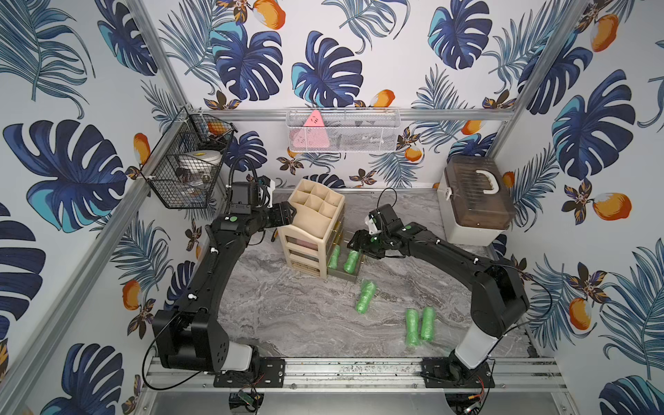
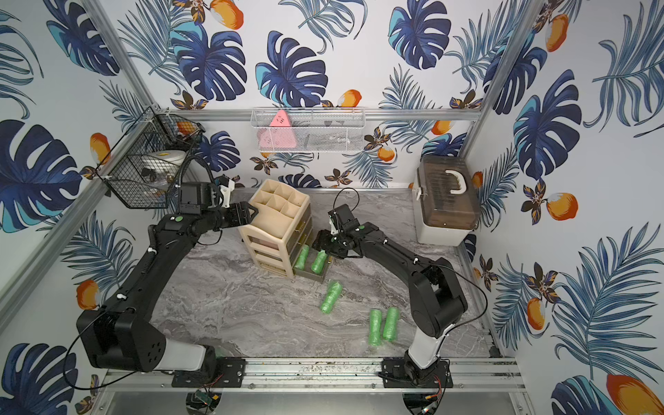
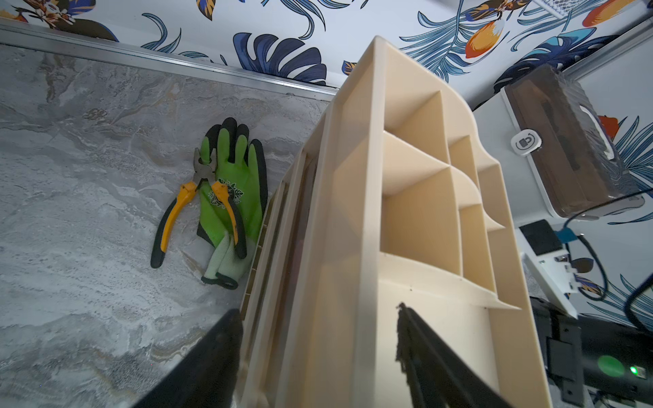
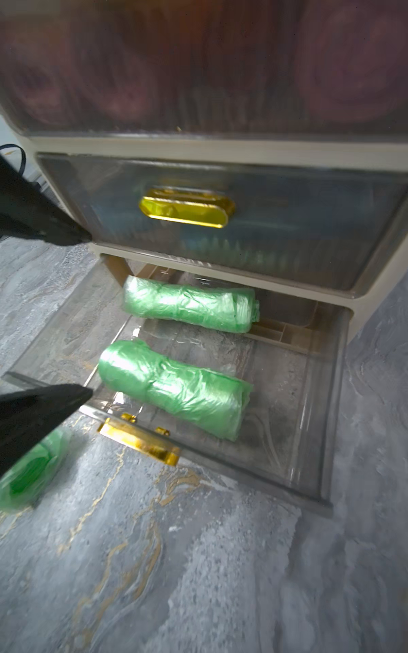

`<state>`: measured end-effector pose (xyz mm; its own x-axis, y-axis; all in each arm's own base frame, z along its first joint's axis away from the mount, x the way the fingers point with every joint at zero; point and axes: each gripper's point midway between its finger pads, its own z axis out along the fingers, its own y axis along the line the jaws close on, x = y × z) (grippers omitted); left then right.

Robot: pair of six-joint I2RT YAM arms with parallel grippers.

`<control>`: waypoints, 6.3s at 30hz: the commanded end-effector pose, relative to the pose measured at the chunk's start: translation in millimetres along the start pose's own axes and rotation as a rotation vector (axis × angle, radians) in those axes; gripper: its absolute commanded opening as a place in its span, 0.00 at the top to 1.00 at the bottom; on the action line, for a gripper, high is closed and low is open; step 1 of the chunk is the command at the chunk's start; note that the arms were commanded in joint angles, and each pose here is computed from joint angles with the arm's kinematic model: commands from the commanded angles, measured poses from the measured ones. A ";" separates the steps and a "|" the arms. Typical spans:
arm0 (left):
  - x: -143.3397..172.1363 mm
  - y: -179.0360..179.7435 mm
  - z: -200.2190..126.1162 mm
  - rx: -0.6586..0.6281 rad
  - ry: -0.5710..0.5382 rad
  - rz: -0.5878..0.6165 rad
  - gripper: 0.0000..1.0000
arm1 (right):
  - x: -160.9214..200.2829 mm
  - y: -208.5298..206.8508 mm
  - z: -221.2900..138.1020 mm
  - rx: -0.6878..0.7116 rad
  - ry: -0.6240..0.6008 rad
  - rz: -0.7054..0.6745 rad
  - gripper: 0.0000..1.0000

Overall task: Sort the rolls of trash bags by color and place them into the drawer
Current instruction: Place the roll of trash bags in the drawer, then pick up the roll of trash bags from the center of the board, then place the roll of trash bags in the drawer, then pick up the roll of trash bags from the center of the board, then place the roll of trash bags in the drawer.

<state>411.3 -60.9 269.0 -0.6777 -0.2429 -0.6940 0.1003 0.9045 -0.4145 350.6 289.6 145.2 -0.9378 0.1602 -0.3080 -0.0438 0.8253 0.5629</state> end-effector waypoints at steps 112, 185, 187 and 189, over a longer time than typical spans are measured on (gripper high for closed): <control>8.0 1.6 1.0 0.003 0.015 -0.013 0.27 | 27.3 -36.2 -39.3 0.125 -0.007 -0.107 0.37; 14.8 3.3 13.1 0.025 0.040 -0.028 0.27 | -12.5 -14.6 26.8 -0.071 0.074 0.155 0.84; 14.7 2.8 13.5 0.027 0.042 -0.029 0.27 | -17.1 -11.9 37.3 -0.083 0.079 0.178 0.84; 14.5 3.1 13.7 0.026 0.041 -0.028 0.27 | -21.2 -9.4 46.2 -0.092 0.078 0.197 0.84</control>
<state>418.9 -68.8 267.0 -0.6633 -0.2678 -0.6988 0.1324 0.8770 -0.4618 377.9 290.7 110.7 -0.9566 0.2481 -0.1527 0.0963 0.7641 0.6378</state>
